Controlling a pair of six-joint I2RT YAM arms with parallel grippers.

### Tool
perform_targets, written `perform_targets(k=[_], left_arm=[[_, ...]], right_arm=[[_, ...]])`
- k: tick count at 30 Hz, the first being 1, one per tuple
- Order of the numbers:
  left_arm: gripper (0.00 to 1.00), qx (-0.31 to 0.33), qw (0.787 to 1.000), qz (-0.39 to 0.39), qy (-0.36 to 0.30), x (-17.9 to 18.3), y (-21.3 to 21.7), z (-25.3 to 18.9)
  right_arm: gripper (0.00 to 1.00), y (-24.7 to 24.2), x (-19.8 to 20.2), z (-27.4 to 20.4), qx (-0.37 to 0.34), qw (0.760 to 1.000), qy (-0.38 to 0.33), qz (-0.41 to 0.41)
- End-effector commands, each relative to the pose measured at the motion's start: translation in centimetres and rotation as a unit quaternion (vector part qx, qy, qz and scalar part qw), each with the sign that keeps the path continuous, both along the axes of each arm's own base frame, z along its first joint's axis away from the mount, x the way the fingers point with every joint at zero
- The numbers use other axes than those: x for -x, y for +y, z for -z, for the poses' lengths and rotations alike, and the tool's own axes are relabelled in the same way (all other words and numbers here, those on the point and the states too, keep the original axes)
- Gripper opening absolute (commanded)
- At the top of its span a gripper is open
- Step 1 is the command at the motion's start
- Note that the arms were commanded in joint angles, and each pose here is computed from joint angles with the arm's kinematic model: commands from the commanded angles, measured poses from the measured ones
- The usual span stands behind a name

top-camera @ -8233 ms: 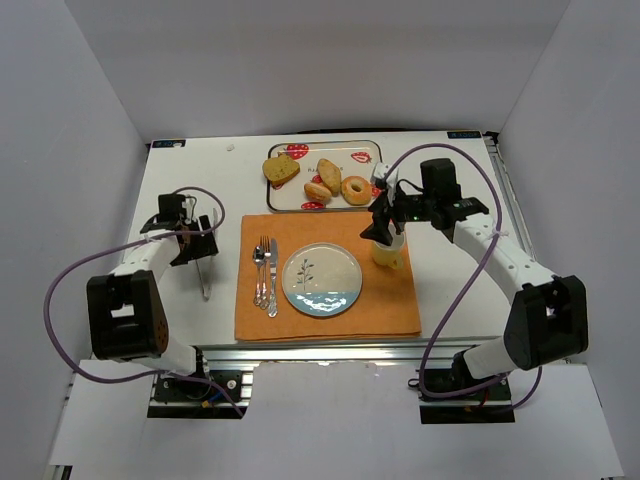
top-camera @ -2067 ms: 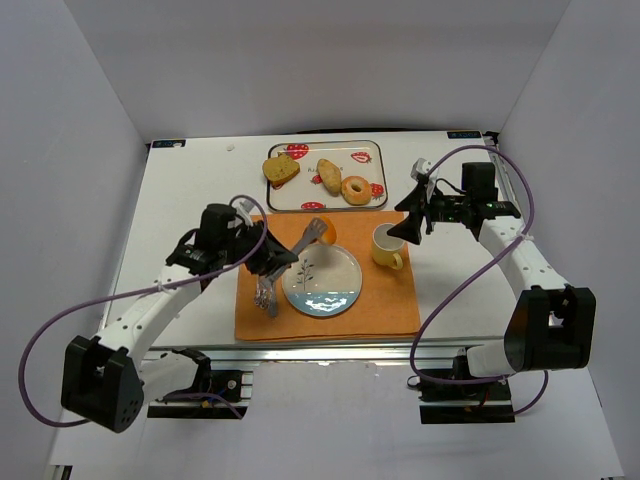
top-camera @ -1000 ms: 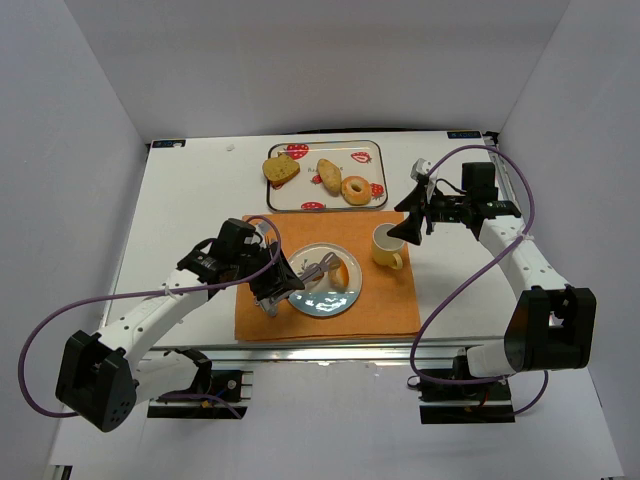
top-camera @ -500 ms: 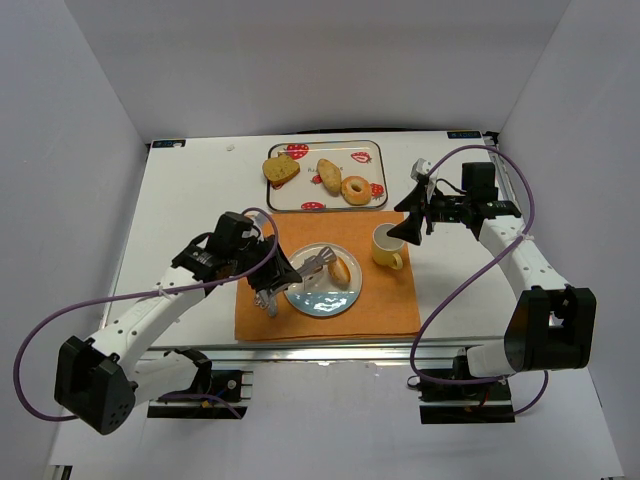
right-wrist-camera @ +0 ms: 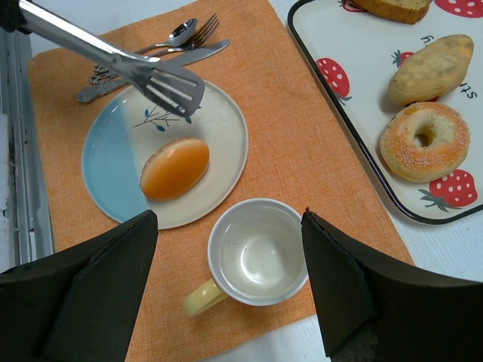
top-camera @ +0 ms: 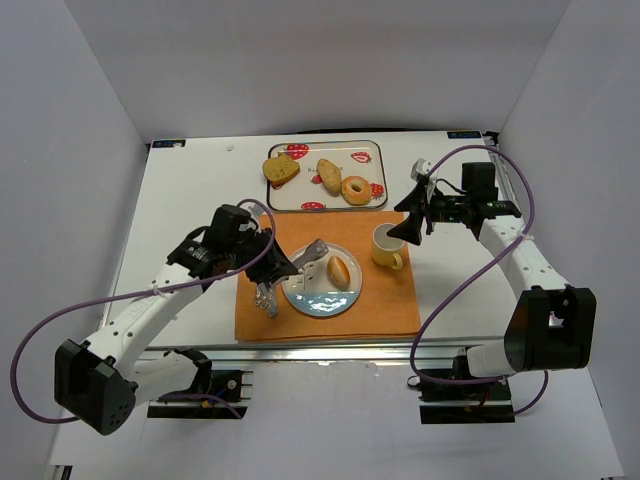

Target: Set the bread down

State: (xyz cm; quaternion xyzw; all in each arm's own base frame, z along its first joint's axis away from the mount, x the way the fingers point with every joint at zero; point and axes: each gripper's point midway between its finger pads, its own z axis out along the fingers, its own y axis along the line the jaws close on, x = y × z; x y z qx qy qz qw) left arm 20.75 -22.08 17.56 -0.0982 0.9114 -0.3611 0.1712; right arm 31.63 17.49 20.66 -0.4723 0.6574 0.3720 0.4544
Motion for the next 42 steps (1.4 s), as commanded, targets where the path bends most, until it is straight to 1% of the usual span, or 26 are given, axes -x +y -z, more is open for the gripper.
perform_targets(k=[1,3,5,6,7,11,12,14,16,17,19,22,26,28,35,42], left_arm=[[0.41,0.007,0.998,-0.025,-0.057,-2.1,0.6,-2.9],[0.36,0.004,0.997,-0.039,-0.065,-3.5,1.0,-2.8],[0.32,0.016,0.995,-0.053,-0.088,-5.6,0.9,-3.5],[0.31,0.015,0.995,-0.059,-0.082,-6.7,0.7,-2.8],[0.31,0.029,0.992,-0.068,-0.102,-8.3,0.4,-3.6],[0.37,0.058,0.987,-0.102,-0.109,-13.7,-0.1,-3.4],[0.4,0.055,0.989,-0.104,-0.088,-14.9,-0.4,-1.8],[0.42,0.076,0.986,-0.11,-0.101,-17.4,-0.8,-2.5],[0.45,0.082,0.987,-0.108,-0.087,-19.2,-1.5,-0.8],[0.46,0.092,0.986,-0.111,-0.087,-20.1,-1.8,-1.3],[0.48,0.105,0.985,-0.111,-0.079,-21.3,-2.5,-0.3],[0.49,0.128,0.982,-0.117,-0.08,-22.8,-3.0,-0.6],[0.51,0.142,0.981,-0.116,-0.068,-24.0,-3.6,0.4],[0.51,0.147,0.979,-0.117,-0.073,-24.6,-3.6,0.2],[0.52,0.147,0.98,-0.125,-0.053,-24.9,-3.5,1.6],[0.52,0.13,0.984,-0.118,-0.027,-24.2,-3.4,2.8]], right_arm=[[0.82,0.3,0.2,-1.2,-0.009,1.0,-0.021,-0.015],[0.82,0.3,0.2,-1.1,-0.01,1.0,-0.019,-0.016],[0.81,0.4,0.2,-1.3,-0.012,1.0,-0.02,-0.018],[0.82,0.4,0.2,-1.2,-0.013,1.0,-0.017,-0.017],[0.82,0.5,0.2,-1.4,-0.015,1.0,-0.018,-0.019],[0.82,0.5,0.3,-1.4,-0.014,0.999,-0.021,-0.019],[0.82,0.5,0.4,-1.5,-0.014,0.999,-0.022,-0.019],[0.82,0.5,0.4,-1.6,-0.013,0.999,-0.026,-0.019],[0.81,0.5,0.4,-1.7,-0.013,0.999,-0.031,-0.02],[0.82,0.5,0.5,-1.8,-0.013,0.999,-0.033,-0.02],[0.82,0.4,0.6,-1.7,-0.013,0.999,-0.039,-0.02],[0.82,0.4,0.7,-1.6,-0.011,0.999,-0.04,-0.018],[0.82,0.3,0.7,-1.4,-0.01,0.999,-0.042,-0.016],[0.82,0.3,0.7,-1.3,-0.01,0.999,-0.04,-0.016],[0.82,0.4,0.4,-1.3,-0.011,0.999,-0.038,-0.016],[0.82,0.3,0.3,-1.3,-0.011,0.999,-0.037,-0.015]])
